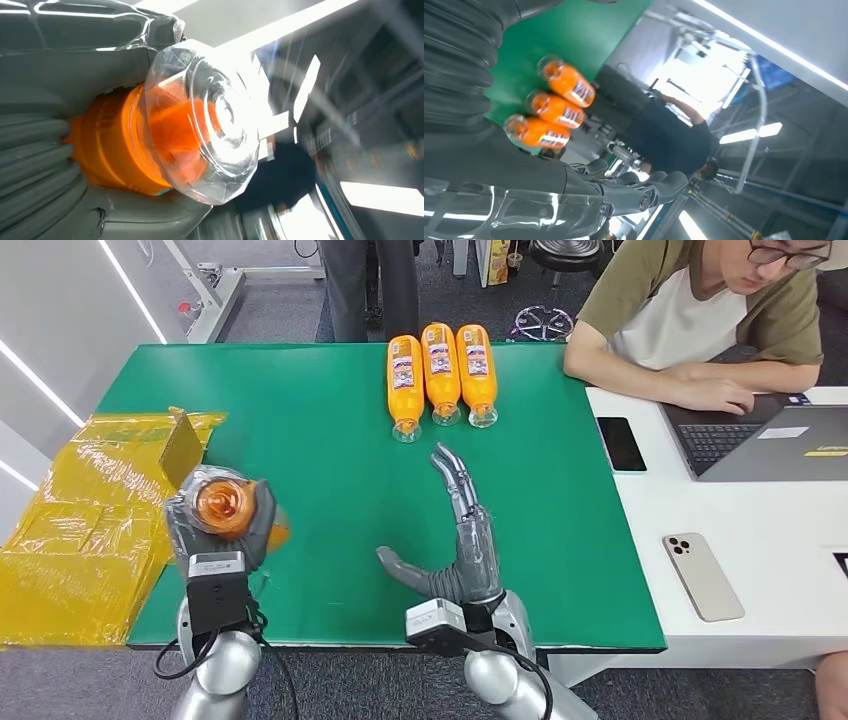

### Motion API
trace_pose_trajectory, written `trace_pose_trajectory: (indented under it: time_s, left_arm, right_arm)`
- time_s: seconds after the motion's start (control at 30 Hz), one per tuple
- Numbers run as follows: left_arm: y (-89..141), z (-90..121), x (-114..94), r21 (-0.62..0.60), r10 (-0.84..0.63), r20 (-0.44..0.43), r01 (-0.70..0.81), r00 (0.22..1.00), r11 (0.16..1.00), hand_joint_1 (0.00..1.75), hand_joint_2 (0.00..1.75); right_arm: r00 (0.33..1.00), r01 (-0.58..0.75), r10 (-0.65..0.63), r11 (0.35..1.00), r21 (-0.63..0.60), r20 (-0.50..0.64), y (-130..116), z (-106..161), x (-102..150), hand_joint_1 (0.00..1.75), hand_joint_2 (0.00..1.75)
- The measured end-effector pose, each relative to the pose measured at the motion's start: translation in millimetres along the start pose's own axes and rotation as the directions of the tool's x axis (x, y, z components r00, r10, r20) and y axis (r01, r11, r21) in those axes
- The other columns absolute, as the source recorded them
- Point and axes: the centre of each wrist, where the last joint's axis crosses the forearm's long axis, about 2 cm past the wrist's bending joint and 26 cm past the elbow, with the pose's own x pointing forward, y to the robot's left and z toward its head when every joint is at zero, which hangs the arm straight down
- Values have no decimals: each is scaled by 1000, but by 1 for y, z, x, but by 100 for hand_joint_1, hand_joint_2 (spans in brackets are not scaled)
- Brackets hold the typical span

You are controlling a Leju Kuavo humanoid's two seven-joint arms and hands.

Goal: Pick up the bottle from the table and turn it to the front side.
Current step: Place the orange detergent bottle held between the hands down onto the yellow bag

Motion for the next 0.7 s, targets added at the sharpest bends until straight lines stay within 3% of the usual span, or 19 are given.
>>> trace_pose_trajectory:
  time_s: [0.13, 0.33, 0.5, 0.7]
  left_arm:
    - [36, -24, -56, 6, -380, 52, 380, 924, 925, 175, 175]
    - [68, -72, -116, -152, -517, -58, 504, 854, 850, 175, 175]
    - [87, -112, -140, -270, -673, -81, 634, 735, 725, 175, 175]
    - [96, -120, -155, -386, -773, -57, 701, 631, 600, 175, 175]
  right_arm:
    - [995, 100, -99, 990, -95, 16, 3, 0, 16, 0, 175]
    - [990, 138, -133, 971, -194, 40, -1, -6, 29, 0, 175]
    - [988, 151, -144, 955, -254, 47, -7, -19, 36, 0, 175]
    - [987, 163, -154, 945, -282, 53, -9, -26, 41, 0, 175]
